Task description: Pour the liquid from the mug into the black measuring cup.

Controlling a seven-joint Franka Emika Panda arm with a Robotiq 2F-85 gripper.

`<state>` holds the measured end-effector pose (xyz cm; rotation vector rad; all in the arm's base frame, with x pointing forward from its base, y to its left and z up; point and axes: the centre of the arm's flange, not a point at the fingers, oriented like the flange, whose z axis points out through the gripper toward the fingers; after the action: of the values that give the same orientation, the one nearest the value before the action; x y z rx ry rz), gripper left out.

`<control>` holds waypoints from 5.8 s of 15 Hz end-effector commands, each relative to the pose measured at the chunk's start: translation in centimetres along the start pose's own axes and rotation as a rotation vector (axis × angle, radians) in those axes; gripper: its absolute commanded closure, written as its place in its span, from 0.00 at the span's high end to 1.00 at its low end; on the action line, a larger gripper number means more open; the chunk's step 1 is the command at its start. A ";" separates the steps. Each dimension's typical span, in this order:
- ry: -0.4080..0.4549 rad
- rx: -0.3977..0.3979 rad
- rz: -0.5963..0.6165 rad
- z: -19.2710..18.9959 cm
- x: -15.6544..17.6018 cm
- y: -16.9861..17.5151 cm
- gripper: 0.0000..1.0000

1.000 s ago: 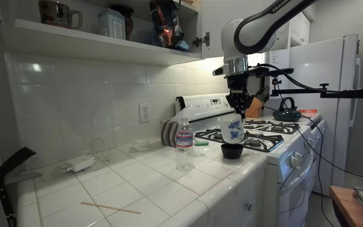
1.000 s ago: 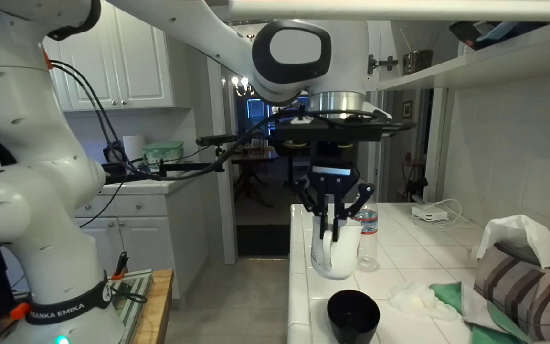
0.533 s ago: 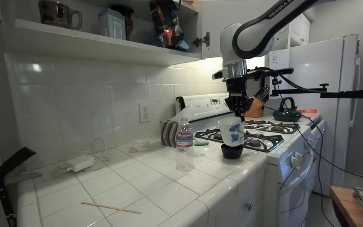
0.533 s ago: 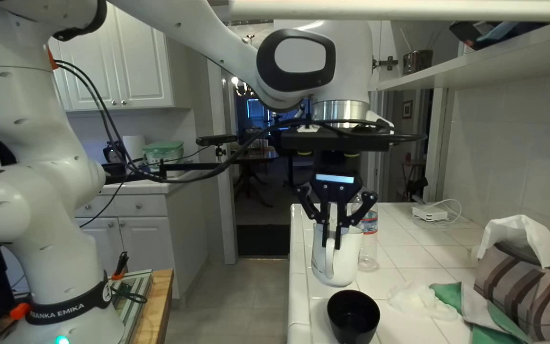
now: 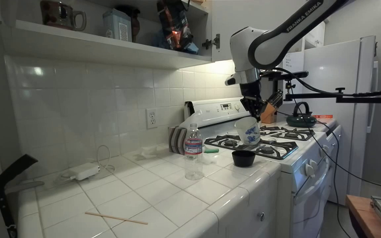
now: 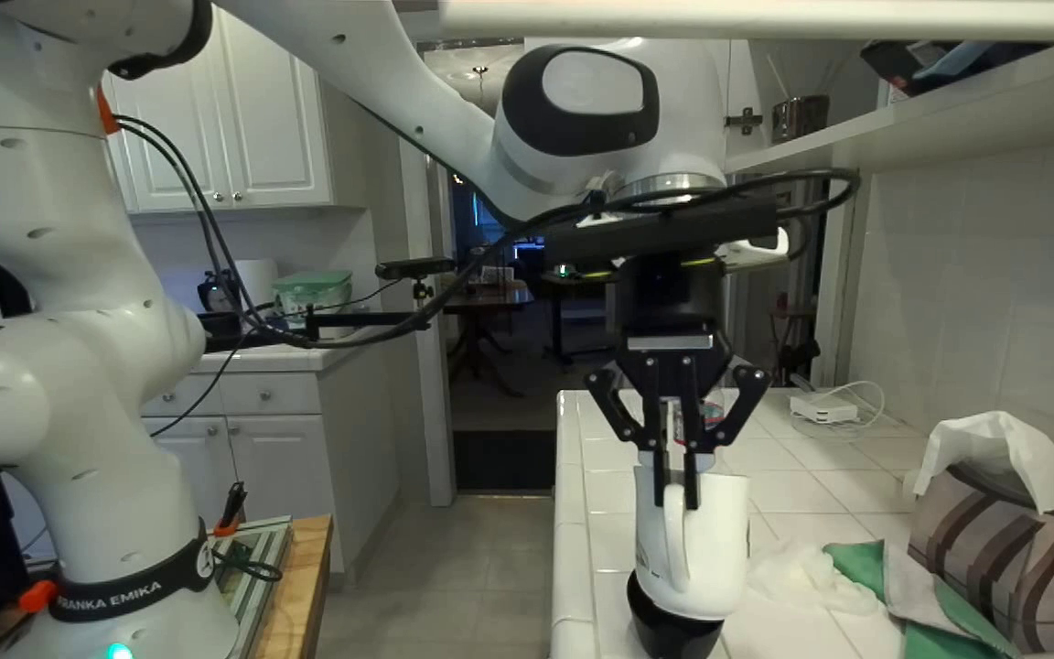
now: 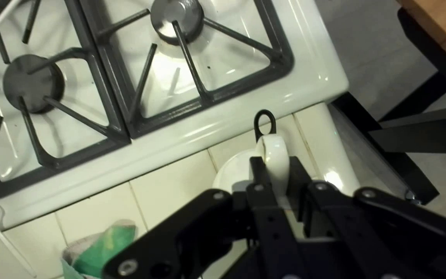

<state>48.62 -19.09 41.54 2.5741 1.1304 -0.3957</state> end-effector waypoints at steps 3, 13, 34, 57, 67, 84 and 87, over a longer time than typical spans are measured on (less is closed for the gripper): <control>-0.129 -0.095 0.025 -0.4 -0.2 2.1 0.04; -0.254 -0.156 -0.010 0.6 1.1 1.6 0.04; -0.463 -0.163 -0.072 0.4 4.1 -2.0 0.04; -0.631 -0.247 -0.039 -0.3 8.7 -1.5 0.04; -0.742 -0.258 -0.044 1.1 9.7 -2.0 0.04; -0.838 -0.334 -0.074 0.4 11.6 -3.5 0.04; -0.864 -0.355 -0.087 0.4 12.0 -3.7 0.04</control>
<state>52.95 -9.39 35.83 1.8065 0.9003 -1.0566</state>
